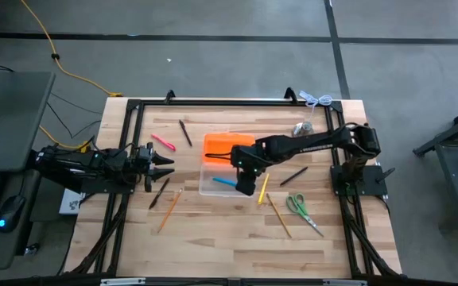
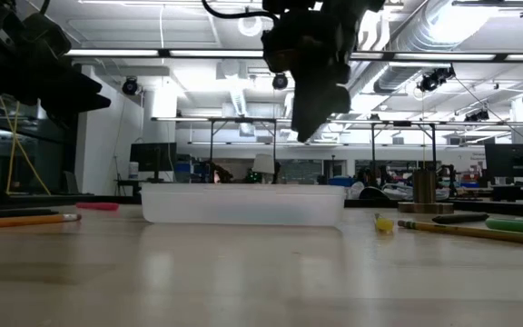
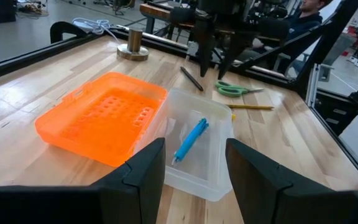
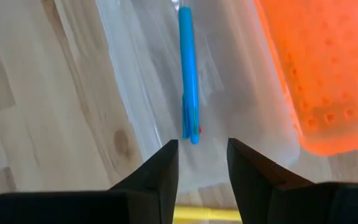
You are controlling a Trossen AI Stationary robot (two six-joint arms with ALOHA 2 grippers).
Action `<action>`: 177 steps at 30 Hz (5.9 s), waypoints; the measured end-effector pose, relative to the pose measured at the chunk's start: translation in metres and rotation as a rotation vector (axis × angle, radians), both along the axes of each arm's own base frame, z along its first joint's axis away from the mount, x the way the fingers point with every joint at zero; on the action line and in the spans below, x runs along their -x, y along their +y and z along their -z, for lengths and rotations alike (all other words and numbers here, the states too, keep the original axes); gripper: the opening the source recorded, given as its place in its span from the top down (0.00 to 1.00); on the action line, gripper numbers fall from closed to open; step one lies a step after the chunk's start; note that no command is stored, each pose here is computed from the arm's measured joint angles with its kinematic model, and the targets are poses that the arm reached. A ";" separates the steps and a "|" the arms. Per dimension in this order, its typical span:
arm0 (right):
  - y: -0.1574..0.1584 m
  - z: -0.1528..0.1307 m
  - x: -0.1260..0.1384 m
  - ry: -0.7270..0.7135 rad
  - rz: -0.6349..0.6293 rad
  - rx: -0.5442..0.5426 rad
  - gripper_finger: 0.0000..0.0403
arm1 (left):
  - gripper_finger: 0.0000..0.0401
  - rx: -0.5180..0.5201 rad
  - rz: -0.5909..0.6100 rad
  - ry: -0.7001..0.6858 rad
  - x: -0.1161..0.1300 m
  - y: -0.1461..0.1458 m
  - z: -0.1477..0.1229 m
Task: Pick & place school supplies into a supply box
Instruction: Put the yellow pen into the orange supply box
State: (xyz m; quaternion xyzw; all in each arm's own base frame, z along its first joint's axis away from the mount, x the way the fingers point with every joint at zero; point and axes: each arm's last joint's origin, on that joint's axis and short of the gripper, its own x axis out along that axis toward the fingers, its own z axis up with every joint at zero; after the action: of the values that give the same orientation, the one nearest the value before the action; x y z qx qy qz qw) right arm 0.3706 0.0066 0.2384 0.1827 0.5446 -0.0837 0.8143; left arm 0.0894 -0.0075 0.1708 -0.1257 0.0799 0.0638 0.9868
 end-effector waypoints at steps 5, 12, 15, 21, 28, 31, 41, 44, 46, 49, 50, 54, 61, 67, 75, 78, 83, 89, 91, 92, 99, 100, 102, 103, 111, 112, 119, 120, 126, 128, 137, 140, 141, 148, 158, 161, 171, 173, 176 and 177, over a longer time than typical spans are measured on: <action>0.007 0.003 0.007 0.072 -0.014 0.007 0.72 | 0.50 0.000 0.000 0.000 0.000 0.000 0.000; 0.018 0.004 0.014 0.139 -0.035 0.028 0.72 | 0.50 0.000 0.000 0.000 0.000 0.000 0.000; 0.022 0.005 0.016 0.164 -0.048 0.030 0.72 | 0.50 0.000 0.000 0.000 0.000 0.000 0.000; 0.029 0.006 0.022 0.215 -0.072 0.036 0.72 | 0.50 0.000 0.000 0.000 0.000 0.000 0.000; 0.038 0.007 0.027 0.261 -0.112 0.049 0.72 | 0.50 0.000 -0.001 0.000 0.000 0.000 0.000; 0.041 0.007 0.028 0.264 -0.123 0.050 0.72 | 0.50 0.000 0.000 0.000 0.000 0.000 0.000; 0.042 0.007 0.030 0.284 -0.030 0.093 0.72 | 0.50 0.000 0.000 0.000 0.000 0.000 0.000; 0.042 0.007 0.030 0.284 -0.025 0.090 0.72 | 0.50 0.000 -0.001 0.000 0.000 0.000 0.000; 0.043 0.007 0.030 0.285 -0.016 0.081 0.72 | 0.50 0.000 0.000 0.000 0.000 0.000 0.000; 0.041 0.007 0.030 0.288 0.026 0.063 0.72 | 0.50 0.000 -0.001 0.000 0.000 0.000 0.000; 0.040 0.007 0.030 0.289 0.039 0.058 0.72 | 0.50 0.000 0.000 0.000 0.000 0.000 0.000; 0.037 0.007 0.031 0.302 0.071 0.050 0.72 | 0.50 0.000 0.000 0.001 0.000 0.000 0.000; 0.034 0.008 0.036 0.357 0.120 0.050 0.72 | 0.50 0.000 0.000 0.001 0.000 0.000 0.000; 0.029 0.008 0.039 0.391 0.167 0.044 0.72 | 0.50 0.000 0.000 0.001 0.000 0.000 0.000; 0.016 0.008 0.041 0.437 0.266 0.018 0.72 | 0.50 0.000 0.000 0.001 0.000 0.000 0.000; 0.011 0.008 0.042 0.454 0.300 -0.005 0.72 | 0.50 0.000 0.000 0.001 0.000 0.000 0.000; 0.000 0.008 0.046 0.499 0.368 -0.017 0.72 | 0.50 0.000 0.000 0.001 0.000 0.000 0.000; -0.011 0.007 0.052 0.564 0.404 -0.015 0.72 | 0.50 0.000 0.000 0.001 0.000 0.000 0.000; -0.015 0.008 0.054 0.567 0.415 -0.018 0.72 | 0.50 0.000 0.000 0.001 0.000 0.000 0.000; -0.017 0.008 0.056 0.567 0.421 -0.020 0.72 | 0.50 0.000 0.000 0.001 0.000 0.000 0.000; -0.027 0.010 0.093 0.534 0.532 -0.080 0.72 | 0.50 0.000 0.001 0.001 0.000 0.000 0.000; -0.028 0.009 0.100 0.511 0.559 -0.087 0.72 | 0.50 0.000 0.000 0.001 0.000 0.000 0.000; -0.029 0.009 0.116 0.478 0.621 -0.115 0.72 | 0.50 0.000 0.000 0.001 0.000 0.000 0.000; -0.029 0.008 0.124 0.459 0.655 -0.128 0.72 | 0.50 0.000 0.000 0.001 0.000 0.000 0.000; -0.023 -0.004 0.178 0.288 0.872 -0.210 0.72 | 0.50 0.000 0.000 0.001 0.000 0.000 0.000; -0.023 -0.004 0.182 0.272 0.893 -0.223 0.72 | 0.50 0.000 0.000 0.001 0.000 0.000 0.000; -0.021 0.000 0.200 0.197 0.979 -0.286 0.72 | 0.50 0.000 0.000 0.001 0.000 0.000 0.000; -0.021 0.003 0.200 0.194 1.000 -0.294 0.72 | 0.50 0.000 0.000 0.001 0.000 0.000 0.000; -0.021 0.024 0.197 0.145 1.053 -0.369 0.72 | 0.50 0.000 0.000 0.001 0.000 0.000 0.000; -0.021 0.033 0.194 0.116 1.056 -0.409 0.72 | 0.50 0.000 0.000 0.001 0.000 0.000 0.000; -0.022 0.053 0.188 -0.020 1.086 -0.458 0.72 | 0.50 0.000 -0.001 0.001 0.000 0.000 0.000; -0.023 0.052 0.187 -0.041 1.082 -0.442 0.72 | 0.50 0.000 -0.002 0.001 0.000 0.000 0.000; -0.023 0.052 0.187 -0.041 1.077 -0.440 0.72 | 0.50 -0.001 -0.005 0.001 0.000 0.000 0.000; -0.024 0.052 0.187 -0.061 0.954 -0.341 0.72 | 0.50 -0.001 -0.007 0.001 0.000 0.000 0.000; -0.025 0.049 0.184 -0.118 0.621 -0.150 0.72 | 0.50 -0.002 -0.008 0.001 0.000 0.000 0.000; -0.025 0.049 0.184 -0.116 0.484 -0.088 0.72 | 0.50 -0.002 -0.009 0.001 0.000 0.000 0.000; -0.020 0.049 0.183 -0.139 -0.071 0.001 0.72 | 0.50 -0.002 -0.009 0.001 0.000 0.000 0.000; -0.019 0.049 0.183 -0.146 -0.139 0.014 0.72 | 0.50 -0.002 -0.009 0.001 0.000 0.000 0.000; -0.019 0.049 0.183 -0.150 -0.170 0.025 0.72 | 0.50 -0.002 -0.009 0.001 0.000 0.000 0.000; -0.019 0.049 0.183 -0.150 -0.170 0.025 0.72 | 0.50 -0.002 -0.010 0.001 0.000 0.000 0.000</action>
State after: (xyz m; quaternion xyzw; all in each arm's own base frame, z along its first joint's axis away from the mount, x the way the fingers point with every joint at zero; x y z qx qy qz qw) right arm 0.1877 -0.0127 0.1895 0.1312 0.4947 -0.0072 0.8590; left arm 0.0893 -0.0071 0.1706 -0.1251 0.0796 0.0687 0.9866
